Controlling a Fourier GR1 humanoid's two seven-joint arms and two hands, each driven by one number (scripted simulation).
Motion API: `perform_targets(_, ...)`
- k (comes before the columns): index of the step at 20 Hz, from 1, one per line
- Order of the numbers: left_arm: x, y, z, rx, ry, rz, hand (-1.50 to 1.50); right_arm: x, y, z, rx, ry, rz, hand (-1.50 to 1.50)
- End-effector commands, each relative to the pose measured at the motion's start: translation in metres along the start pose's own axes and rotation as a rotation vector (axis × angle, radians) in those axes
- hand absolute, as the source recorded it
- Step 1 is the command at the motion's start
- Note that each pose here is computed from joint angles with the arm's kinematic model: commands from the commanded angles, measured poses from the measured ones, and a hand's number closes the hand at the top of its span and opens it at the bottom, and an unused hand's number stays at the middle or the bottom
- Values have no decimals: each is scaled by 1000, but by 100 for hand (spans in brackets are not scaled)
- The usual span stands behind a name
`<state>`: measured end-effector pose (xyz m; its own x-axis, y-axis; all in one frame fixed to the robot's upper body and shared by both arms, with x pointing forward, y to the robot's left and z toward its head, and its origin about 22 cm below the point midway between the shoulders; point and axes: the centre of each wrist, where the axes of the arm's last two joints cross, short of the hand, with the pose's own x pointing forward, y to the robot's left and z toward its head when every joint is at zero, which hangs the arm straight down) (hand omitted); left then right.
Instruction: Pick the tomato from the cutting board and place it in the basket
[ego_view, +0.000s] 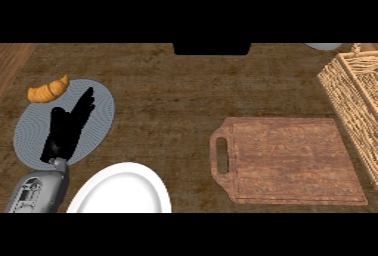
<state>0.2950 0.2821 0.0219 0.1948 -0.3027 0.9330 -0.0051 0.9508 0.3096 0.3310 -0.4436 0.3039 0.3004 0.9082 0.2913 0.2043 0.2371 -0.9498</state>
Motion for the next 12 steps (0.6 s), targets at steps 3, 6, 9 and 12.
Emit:
perform_targets(3, 14, -17, 5, -9, -7, 1, 0, -18, 40, -12, 44, 8, 19, 150)
perform_targets(6, 7, -6, 2, -4, 8, 4, 0, -38, 66, -15, 121, 23, -102, 150)
perform_targets(9, 1, -5, 24, -10, -6, 2, 0, -43, 75, -17, 142, 130, -216, -150)
perform_targets(12, 21, -17, -8, -10, -2, -6, 0, -54, 85, -22, 126, 82, -254, -150)
